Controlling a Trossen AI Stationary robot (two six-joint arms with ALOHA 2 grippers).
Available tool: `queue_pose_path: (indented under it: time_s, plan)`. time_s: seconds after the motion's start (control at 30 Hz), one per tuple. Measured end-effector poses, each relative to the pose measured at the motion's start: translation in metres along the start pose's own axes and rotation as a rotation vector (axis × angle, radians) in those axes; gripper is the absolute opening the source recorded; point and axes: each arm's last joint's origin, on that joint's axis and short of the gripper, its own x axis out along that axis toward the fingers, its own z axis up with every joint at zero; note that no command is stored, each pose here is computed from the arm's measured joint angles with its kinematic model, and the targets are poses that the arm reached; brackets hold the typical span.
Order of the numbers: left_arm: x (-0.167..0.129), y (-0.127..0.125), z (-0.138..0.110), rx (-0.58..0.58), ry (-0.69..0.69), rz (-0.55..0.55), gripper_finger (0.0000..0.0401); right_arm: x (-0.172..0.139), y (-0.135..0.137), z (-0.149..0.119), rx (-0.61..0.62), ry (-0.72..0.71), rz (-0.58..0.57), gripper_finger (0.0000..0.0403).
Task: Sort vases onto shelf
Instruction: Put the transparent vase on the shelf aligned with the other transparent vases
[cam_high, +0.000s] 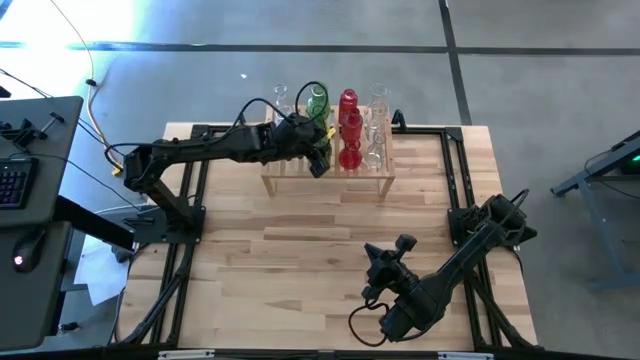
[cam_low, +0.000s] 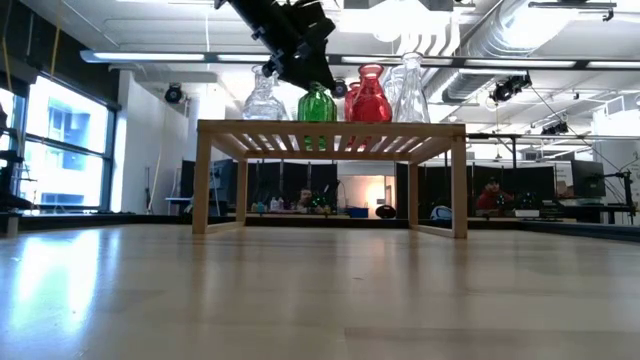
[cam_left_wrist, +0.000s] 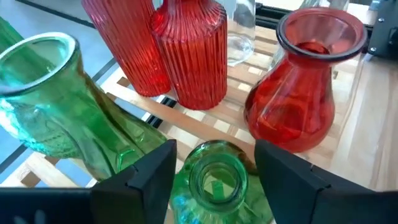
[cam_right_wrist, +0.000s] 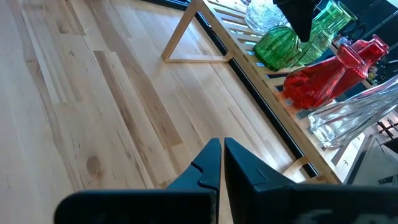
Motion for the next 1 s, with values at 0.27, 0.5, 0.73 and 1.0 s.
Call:
queue_pose_path:
  time_s: [0.27,0.5,0.73,1.0]
  plan:
    - [-0.020,0.003,0.007,-0.003,-0.047,-0.016,0.0227,0.000,0.000,0.000,0.000,0.000,0.000,0.0000]
    - [-0.046,-0.003,0.014,0.069,-0.108,-0.045,0.0220,0.000,0.000,0.000,0.000,-0.001,0.000,0.0000]
    - [-0.069,-0.016,0.020,0.155,-0.188,-0.057,0.0201,0.000,0.000,0.000,0.000,-0.001,-0.001,0.0000]
    - [-0.105,-0.038,0.000,0.360,-0.177,-0.111,0.0133,-0.004,0.001,-0.002,-0.006,-0.006,0.009,0.0000]
